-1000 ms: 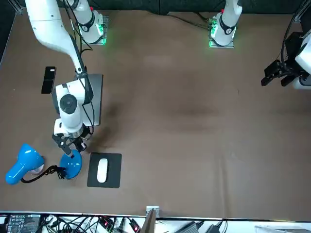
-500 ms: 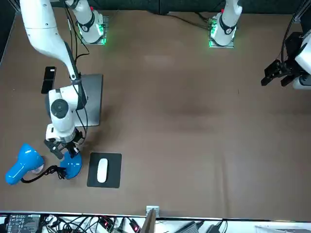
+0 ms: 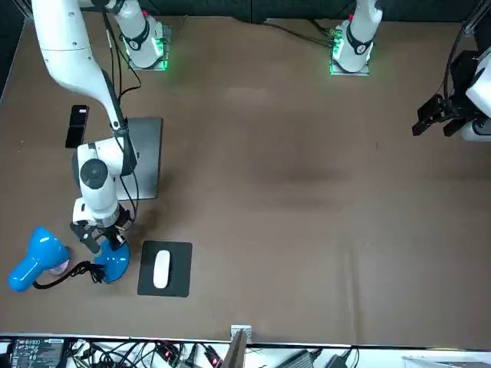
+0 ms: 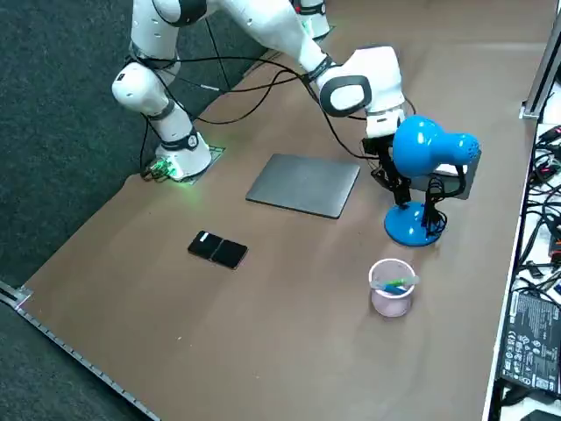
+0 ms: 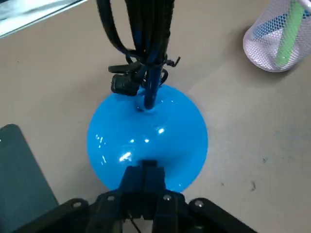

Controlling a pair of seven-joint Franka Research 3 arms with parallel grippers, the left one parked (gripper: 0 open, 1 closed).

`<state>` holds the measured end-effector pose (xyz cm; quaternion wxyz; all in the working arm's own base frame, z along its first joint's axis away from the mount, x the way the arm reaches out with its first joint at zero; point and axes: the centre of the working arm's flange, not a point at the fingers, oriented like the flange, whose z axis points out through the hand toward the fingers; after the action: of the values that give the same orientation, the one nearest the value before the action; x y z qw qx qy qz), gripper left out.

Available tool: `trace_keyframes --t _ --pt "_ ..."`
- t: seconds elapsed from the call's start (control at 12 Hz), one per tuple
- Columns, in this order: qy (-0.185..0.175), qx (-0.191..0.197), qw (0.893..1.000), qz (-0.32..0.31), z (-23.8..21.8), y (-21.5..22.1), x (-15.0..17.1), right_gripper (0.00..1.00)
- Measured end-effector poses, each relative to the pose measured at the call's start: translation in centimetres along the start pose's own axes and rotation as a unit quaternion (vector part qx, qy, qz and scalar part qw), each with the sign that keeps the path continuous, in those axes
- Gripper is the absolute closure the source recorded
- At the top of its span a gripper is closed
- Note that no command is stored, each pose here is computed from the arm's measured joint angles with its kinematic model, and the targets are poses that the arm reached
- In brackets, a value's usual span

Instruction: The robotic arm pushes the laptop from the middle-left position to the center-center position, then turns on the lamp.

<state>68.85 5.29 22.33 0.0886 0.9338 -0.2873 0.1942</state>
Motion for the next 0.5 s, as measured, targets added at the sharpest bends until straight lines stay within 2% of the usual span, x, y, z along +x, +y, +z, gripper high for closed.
trace_keyframes --t 0.5 --pt "0.004 0.005 1.000 0.004 -0.02 -0.48 0.49 0.99"
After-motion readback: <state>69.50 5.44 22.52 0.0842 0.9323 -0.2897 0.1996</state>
